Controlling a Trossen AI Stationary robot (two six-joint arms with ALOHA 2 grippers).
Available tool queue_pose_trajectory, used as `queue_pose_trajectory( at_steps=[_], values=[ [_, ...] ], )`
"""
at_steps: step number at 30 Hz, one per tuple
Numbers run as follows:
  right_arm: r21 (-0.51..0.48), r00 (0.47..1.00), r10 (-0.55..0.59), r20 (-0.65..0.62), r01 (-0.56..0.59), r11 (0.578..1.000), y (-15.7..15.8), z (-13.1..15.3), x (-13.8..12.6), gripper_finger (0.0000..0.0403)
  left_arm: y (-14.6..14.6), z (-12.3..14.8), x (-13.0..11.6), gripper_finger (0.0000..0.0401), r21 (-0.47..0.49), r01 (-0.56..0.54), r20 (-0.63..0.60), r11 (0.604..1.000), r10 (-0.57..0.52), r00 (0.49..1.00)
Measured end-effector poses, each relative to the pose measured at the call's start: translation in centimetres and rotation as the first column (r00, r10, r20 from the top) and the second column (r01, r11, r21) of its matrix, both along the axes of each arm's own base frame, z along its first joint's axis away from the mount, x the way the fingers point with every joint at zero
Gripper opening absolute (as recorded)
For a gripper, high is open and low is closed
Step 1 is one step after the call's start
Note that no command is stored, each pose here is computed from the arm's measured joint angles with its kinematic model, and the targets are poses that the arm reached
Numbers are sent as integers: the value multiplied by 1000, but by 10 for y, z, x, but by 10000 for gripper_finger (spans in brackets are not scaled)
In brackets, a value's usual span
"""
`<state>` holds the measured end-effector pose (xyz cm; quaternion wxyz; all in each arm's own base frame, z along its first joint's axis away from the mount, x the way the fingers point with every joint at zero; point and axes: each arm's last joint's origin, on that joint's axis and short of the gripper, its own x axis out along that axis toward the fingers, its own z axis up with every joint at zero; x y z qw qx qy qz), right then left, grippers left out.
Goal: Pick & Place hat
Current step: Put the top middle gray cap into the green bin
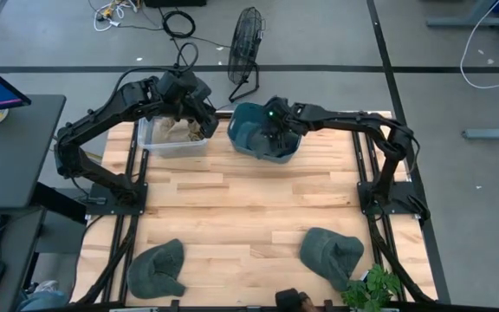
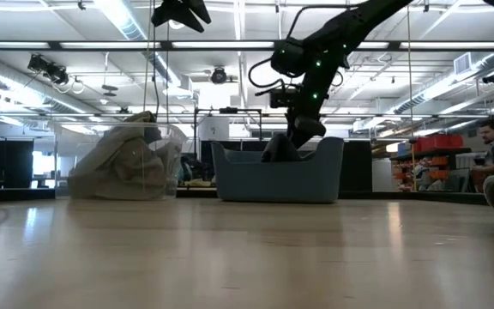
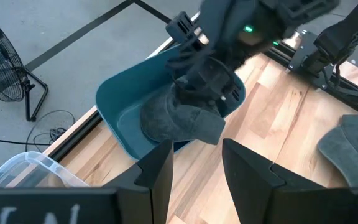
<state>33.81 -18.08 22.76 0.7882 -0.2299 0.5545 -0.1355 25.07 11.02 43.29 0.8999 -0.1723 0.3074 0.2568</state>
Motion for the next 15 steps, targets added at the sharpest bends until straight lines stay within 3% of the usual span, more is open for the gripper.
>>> queue_pose_trajectory(
  at_steps=[4, 8, 13, 15],
  values=[
    [-15, 998, 59, -11, -59, 998, 24, 12, 3, 195, 0, 0, 0, 142, 0, 0, 0, 1000, 0, 1000],
    [11, 994, 73, 78, -74, 997, 52, 30, 6, 191, 0, 0, 0, 142, 0, 0, 0, 1000, 0, 1000],
    [231, 952, 45, 302, -118, 966, 72, 37, 19, 161, 0, 0, 0, 142, -1, -1, 0, 1000, 1, 1000],
    [242, 936, 45, 349, -136, 961, 75, 33, 29, 130, 0, 0, 0, 142, -1, -1, 0, 1000, 1, 1000]
  ],
)
